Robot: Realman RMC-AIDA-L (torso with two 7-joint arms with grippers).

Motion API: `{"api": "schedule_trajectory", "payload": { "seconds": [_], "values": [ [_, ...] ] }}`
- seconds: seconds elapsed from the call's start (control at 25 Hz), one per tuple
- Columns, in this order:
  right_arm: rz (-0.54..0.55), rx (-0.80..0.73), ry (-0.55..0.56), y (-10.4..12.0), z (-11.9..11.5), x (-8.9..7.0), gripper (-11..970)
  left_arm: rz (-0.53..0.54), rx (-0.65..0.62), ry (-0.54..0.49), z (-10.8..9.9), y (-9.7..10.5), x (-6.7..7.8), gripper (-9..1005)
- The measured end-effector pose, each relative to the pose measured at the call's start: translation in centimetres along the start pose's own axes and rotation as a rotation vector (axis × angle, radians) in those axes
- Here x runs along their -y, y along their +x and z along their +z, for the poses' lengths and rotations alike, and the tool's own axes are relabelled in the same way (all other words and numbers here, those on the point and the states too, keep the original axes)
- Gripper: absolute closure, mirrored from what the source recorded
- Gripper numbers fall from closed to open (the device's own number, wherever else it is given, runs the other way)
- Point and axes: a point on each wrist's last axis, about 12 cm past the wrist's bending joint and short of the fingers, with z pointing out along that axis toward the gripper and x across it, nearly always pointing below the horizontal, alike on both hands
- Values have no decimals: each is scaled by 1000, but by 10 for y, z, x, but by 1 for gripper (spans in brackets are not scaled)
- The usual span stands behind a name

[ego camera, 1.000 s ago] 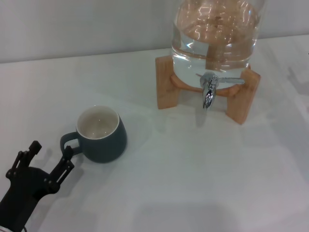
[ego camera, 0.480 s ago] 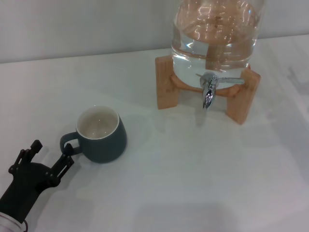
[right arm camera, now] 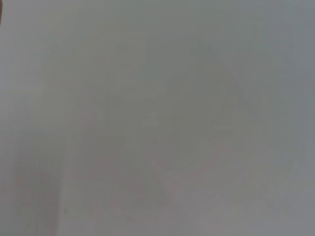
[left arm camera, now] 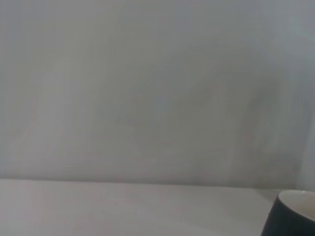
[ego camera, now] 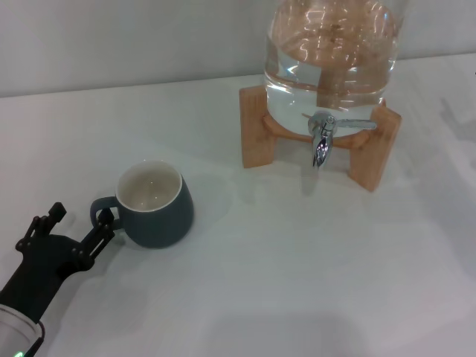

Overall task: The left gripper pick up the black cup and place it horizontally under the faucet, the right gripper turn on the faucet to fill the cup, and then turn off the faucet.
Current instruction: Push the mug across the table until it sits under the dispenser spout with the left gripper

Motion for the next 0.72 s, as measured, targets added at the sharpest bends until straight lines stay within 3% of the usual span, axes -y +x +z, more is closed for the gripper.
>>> {"api": "schedule_trajectory", "payload": {
  "seconds": [0.36, 0.72],
  "values": [
    [3, 0, 6, 1, -2, 1, 132, 18, -61, -4, 16, -1, -2, 131],
    [9, -6, 7, 2, -3, 1, 131, 15, -61, 1, 16, 0, 0, 150]
  ]
}}
